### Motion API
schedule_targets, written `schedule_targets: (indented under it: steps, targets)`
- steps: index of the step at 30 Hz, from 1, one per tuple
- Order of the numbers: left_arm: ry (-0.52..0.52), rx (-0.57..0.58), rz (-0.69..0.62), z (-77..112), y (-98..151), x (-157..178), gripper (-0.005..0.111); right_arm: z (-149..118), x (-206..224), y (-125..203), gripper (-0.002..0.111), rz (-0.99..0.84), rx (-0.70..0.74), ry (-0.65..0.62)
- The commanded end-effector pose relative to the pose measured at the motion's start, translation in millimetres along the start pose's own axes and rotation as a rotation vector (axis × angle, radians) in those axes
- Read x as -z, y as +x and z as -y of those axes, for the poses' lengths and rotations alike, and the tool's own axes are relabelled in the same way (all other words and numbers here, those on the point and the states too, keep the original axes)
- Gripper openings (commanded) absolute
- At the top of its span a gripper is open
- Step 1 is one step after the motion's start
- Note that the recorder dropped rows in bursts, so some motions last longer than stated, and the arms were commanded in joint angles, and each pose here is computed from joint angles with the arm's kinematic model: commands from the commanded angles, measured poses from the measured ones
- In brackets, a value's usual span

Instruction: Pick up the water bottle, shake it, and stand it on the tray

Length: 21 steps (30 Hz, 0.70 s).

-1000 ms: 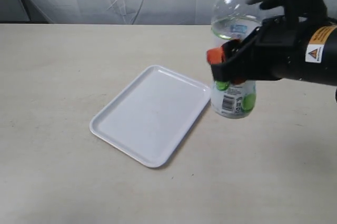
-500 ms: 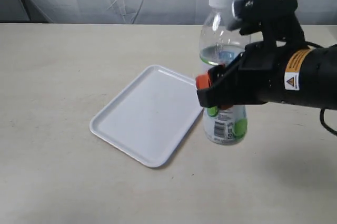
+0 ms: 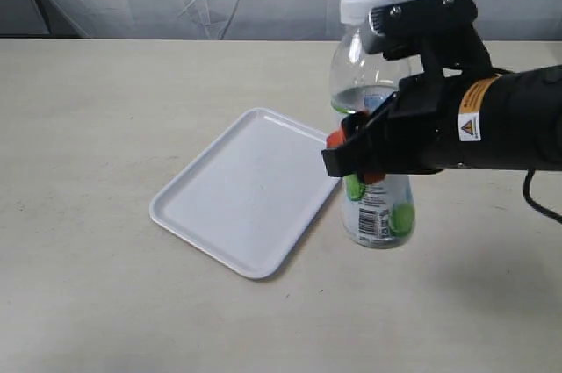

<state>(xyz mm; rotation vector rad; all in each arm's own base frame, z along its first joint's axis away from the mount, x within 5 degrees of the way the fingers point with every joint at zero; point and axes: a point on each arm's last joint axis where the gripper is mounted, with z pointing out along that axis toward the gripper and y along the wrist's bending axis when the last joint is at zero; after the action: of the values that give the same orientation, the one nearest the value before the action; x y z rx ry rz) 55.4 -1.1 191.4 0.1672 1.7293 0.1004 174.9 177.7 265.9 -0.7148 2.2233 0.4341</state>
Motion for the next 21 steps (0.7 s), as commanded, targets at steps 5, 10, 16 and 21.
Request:
schedule_targets:
  steps: [5, 10, 16, 21]
  targets:
    - [-0.001, 0.004, 0.014, 0.1, 0, 0, 0.0, -6, 85, -66, -0.001, 0.414, 0.042, -0.048]
    - [-0.001, 0.004, 0.014, 0.1, 0, 0, 0.0, -3, 17, -13, -0.001, 0.15, -0.011, -0.044]
    - [-0.001, 0.004, 0.014, 0.1, 0, 0, 0.0, -8, 81, -65, -0.001, 0.445, -0.024, -0.098]
    - [-0.001, 0.004, 0.014, 0.1, 0, 0, 0.0, -6, 72, -55, -0.001, 0.335, -0.023, -0.064]
